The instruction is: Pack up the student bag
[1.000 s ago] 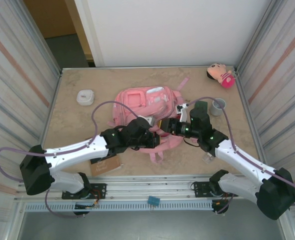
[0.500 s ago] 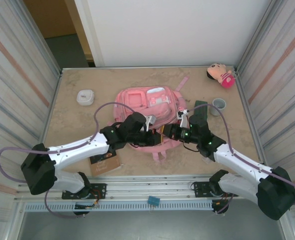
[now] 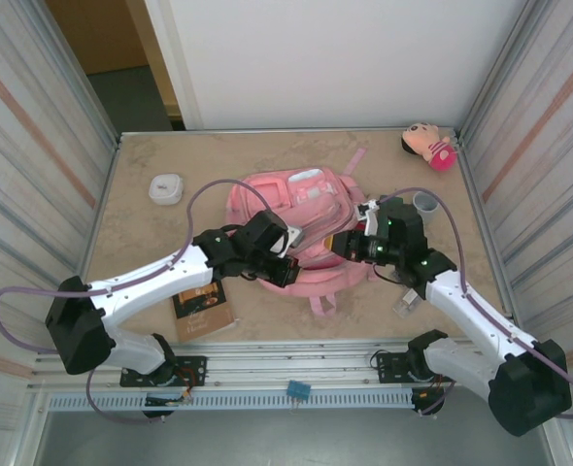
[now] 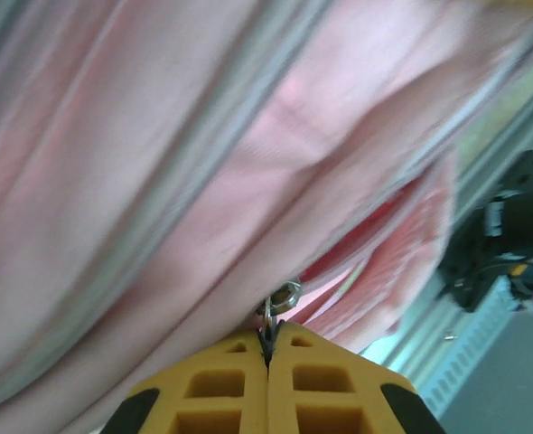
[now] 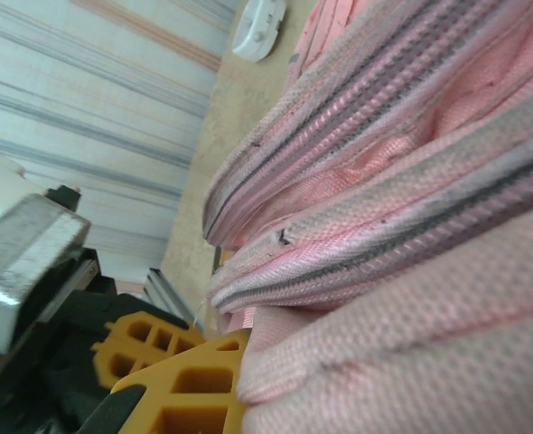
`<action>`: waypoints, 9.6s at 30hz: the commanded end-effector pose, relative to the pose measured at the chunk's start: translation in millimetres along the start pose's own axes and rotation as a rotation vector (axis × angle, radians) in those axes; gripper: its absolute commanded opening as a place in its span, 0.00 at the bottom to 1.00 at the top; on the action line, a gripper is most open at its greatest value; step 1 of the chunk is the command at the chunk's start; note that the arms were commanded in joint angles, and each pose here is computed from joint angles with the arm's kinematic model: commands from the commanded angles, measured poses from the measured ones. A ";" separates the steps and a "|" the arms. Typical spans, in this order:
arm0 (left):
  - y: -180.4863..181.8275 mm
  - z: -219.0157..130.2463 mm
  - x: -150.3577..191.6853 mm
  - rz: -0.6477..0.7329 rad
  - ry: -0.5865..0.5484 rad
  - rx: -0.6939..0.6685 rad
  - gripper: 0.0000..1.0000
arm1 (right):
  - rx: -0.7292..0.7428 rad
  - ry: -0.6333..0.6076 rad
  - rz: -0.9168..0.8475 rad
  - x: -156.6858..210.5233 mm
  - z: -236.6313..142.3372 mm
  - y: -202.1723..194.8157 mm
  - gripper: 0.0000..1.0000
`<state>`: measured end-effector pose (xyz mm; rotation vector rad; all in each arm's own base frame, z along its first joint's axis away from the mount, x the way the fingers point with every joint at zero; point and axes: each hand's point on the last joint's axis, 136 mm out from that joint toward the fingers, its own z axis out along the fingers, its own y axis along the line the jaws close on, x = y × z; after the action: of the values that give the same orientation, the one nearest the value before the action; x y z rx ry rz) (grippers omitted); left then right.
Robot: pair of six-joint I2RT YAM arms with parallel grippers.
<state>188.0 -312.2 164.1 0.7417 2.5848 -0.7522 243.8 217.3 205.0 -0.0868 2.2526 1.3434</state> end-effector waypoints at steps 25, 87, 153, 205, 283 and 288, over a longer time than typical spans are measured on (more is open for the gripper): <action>20.8 -13.5 -9.6 -0.047 -0.199 -0.025 0.00 | -0.016 -0.210 0.110 -27.0 3.3 33.4 0.06; 170.6 -36.4 16.5 -0.672 -0.481 -0.138 0.64 | -0.315 0.072 -0.273 -94.2 -10.9 136.4 0.00; 204.3 -57.4 27.1 -0.741 -0.403 -0.404 0.85 | 0.448 0.178 0.215 -11.4 -11.8 -47.5 0.58; 208.8 -53.5 69.4 -0.889 -0.403 -0.160 0.81 | 0.575 0.374 -0.228 53.6 165.2 -3.8 0.57; 87.5 -163.3 -52.4 0.036 -0.756 -0.024 0.00 | 0.170 -0.102 -0.350 -18.0 70.0 94.0 0.47; 39.5 -172.3 -69.7 0.214 -0.799 0.172 0.00 | 0.106 -0.323 -0.411 -35.4 0.2 110.3 0.51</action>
<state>244.1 -187.6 260.0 0.3819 1.9785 -0.8901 237.6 291.9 287.8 -0.2894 2.0377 1.0094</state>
